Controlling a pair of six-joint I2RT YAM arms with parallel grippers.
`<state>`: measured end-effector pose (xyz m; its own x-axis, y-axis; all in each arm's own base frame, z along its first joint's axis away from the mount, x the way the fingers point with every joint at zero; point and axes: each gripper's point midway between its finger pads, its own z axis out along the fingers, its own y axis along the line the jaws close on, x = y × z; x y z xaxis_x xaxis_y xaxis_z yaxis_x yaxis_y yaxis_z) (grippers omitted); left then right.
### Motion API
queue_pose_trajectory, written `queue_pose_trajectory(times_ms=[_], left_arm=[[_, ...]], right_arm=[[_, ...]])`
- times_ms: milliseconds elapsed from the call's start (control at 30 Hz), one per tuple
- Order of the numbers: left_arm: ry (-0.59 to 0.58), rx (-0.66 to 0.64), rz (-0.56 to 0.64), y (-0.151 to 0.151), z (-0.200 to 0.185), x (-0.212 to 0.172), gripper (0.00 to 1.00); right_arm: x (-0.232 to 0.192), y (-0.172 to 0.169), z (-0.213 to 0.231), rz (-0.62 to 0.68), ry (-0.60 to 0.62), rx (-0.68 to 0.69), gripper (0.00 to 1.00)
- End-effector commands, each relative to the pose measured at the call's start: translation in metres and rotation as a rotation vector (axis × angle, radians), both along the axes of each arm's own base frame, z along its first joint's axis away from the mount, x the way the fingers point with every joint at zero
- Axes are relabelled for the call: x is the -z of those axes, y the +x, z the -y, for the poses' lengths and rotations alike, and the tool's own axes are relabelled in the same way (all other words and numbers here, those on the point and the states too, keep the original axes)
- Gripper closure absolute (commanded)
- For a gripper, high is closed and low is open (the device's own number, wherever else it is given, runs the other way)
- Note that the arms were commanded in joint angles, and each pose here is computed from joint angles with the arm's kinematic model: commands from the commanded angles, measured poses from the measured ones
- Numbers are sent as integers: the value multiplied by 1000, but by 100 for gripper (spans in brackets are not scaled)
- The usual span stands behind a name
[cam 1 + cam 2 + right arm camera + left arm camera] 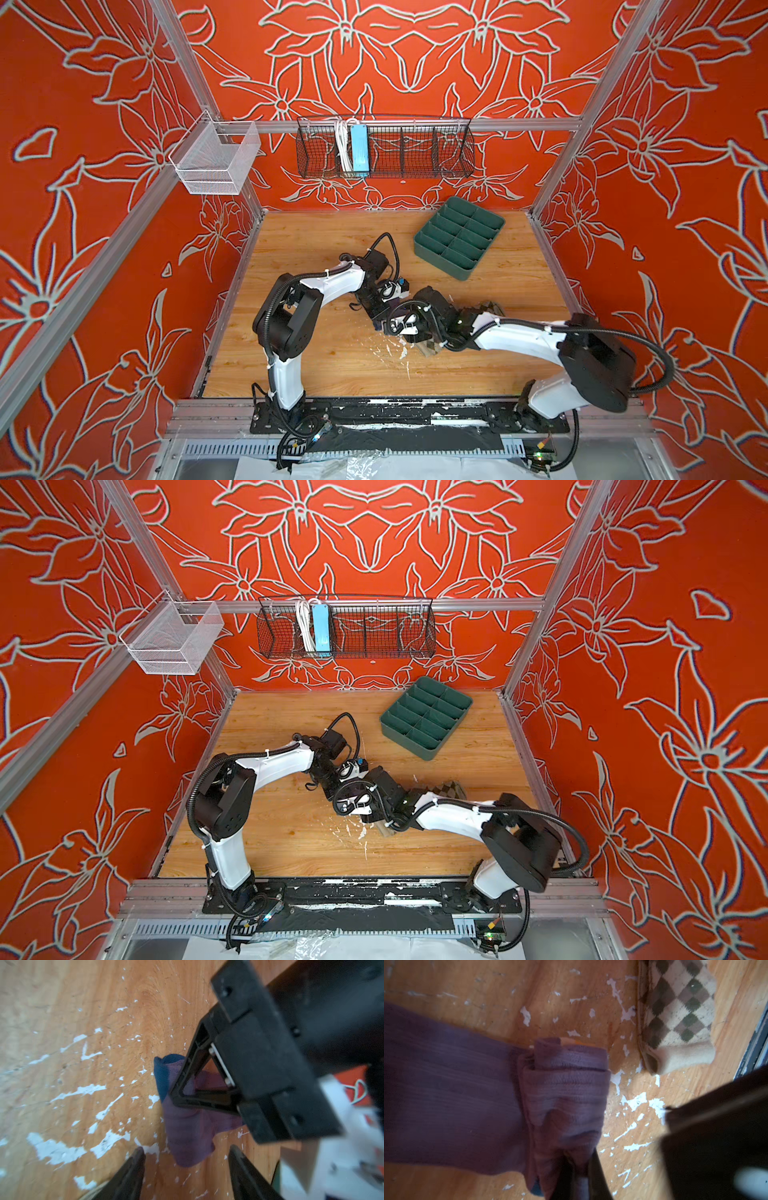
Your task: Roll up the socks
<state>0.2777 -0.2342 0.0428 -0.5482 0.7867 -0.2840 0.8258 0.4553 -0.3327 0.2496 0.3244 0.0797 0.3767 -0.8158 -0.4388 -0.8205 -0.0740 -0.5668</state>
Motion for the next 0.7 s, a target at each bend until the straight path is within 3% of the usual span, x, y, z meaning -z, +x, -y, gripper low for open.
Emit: queue_pose_trajectory(times_ms=[0,67,233,300,367,467,667], left_arm=[[46,-1,-94,-16,-9,13,100],[45,0,-94,-16,-9,13,99],[26,-2,-80,-15,-7,5,94],[19,-13,-61,-13,-6,1,86],[35,-38,-29,-10,-10,-3,71],[68,-98,77,0,-20,-14,46],[204,-316,448,27,-73,-53,32]], right_arm=[[5,12,-13,52,-24,-29,35],[20,14,-14,28,-58,-23,39],[48,14,-10,-42,-148,-2,65],[53,11,-7,-79,-167,4,76],[54,6,-3,-124,-194,19,80],[53,-4,7,-222,-248,65,87],[46,-38,20,-460,-278,129,88]])
